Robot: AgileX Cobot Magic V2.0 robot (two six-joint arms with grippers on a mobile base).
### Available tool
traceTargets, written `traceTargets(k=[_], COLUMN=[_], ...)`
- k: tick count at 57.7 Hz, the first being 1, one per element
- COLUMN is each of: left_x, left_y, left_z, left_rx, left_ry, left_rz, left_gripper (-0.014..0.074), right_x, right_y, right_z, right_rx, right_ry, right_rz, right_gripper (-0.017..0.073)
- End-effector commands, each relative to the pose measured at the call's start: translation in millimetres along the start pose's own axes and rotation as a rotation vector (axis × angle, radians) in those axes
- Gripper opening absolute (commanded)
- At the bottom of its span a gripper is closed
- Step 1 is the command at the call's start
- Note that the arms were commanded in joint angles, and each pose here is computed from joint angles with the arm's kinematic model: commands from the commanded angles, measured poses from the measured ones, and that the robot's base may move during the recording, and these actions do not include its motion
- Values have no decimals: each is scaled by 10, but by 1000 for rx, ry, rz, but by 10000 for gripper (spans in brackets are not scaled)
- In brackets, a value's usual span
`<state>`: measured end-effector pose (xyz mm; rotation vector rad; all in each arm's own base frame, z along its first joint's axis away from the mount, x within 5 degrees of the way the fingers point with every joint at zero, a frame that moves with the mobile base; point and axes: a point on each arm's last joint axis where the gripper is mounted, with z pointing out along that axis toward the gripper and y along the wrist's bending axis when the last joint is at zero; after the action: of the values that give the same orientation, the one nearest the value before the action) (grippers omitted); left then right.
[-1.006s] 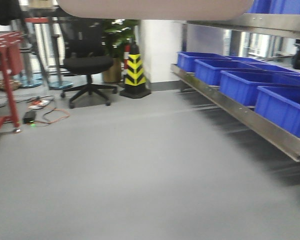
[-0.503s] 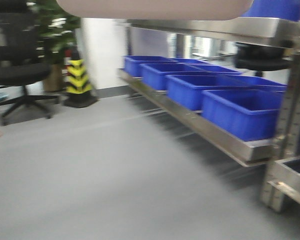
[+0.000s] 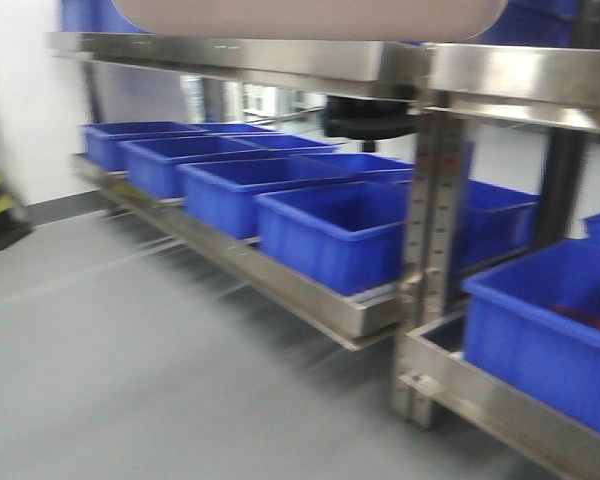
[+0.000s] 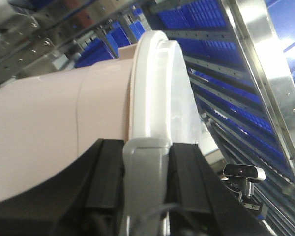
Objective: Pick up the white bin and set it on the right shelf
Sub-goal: 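Drive the base up to the steel shelf with blue crates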
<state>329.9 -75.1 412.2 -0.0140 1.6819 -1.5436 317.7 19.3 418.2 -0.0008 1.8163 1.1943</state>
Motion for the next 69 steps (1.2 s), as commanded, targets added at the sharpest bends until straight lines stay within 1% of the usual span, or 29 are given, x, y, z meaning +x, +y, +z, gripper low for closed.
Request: traceTargets(k=[1,69], left_x=[280,278], left_y=[-622,-613], left_z=[-33,-29], left_rx=[349,347], left_ry=[243,242], left_rz=[51,50], left_gripper=[-126,-126], right_x=[91,89], right_y=[537,535], right_z=[-48,-48], right_rx=[-264,-262], right_ry=[86,85], right_rz=[-52,-51], right_gripper=[69,69])
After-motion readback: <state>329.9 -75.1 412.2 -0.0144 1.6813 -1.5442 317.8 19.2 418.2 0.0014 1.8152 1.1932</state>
